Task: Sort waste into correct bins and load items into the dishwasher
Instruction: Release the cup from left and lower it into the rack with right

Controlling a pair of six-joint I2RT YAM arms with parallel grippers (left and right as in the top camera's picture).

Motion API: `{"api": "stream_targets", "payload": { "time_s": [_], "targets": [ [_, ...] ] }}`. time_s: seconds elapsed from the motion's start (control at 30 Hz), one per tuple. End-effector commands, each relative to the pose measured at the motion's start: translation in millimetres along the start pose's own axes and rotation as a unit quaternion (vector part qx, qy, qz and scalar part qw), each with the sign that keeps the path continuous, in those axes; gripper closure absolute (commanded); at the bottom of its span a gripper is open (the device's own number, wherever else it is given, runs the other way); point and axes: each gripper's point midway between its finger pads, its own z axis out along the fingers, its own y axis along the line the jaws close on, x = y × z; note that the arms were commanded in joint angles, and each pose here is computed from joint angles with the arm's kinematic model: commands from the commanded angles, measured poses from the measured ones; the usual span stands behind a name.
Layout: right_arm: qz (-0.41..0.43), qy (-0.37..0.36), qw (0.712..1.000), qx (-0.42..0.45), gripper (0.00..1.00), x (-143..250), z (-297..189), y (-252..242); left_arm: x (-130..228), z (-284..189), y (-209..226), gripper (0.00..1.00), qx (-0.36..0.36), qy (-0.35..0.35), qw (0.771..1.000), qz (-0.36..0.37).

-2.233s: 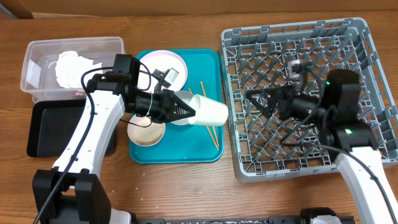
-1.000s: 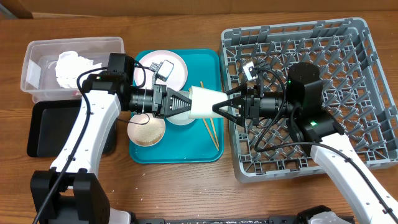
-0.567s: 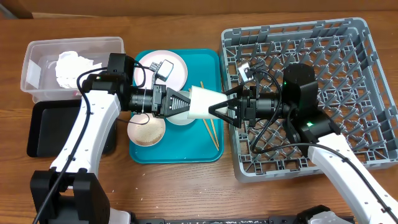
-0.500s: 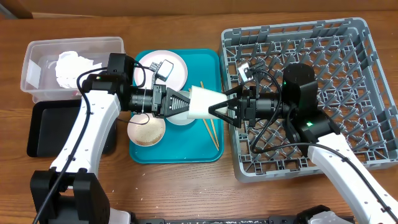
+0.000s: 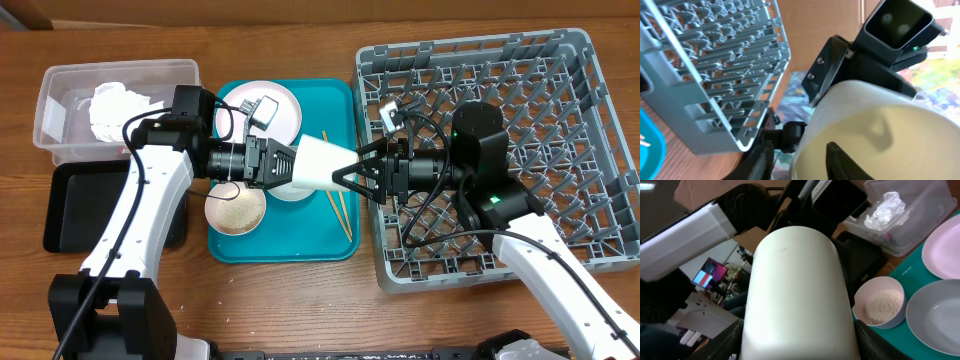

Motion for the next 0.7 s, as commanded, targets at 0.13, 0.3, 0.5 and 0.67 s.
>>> {"api": "stream_targets", "payload": {
  "time_s": [0.13, 0.3, 0.5, 0.67],
  "targets": [
    [0.077, -0.082, 0.979, 0.170, 0.49, -24.6, -45.5, -59.8, -6.3, -17.0, 54.0, 0.59, -0.183, -0.008, 0.983, 0.007],
    [0.119, -0.083, 0.937, 0.318, 0.49, -16.5, -84.5, -86.1, -9.9, -40.1, 94.1, 0.57, -0.311, -0.023, 0.950, -0.019],
    [0.153, -0.049, 0.844, 0.513, 0.48, -13.8, -146.8, -61.6, -10.8, -58.2, 115.0, 0.56, -0.387, -0.032, 0.921, -0.033],
    [0.167, 0.007, 0.795, 0.584, 0.47, 13.3, -165.9, -35.1, -10.6, -66.0, 122.2, 0.56, -0.414, -0.036, 0.909, -0.038]
  ]
}}
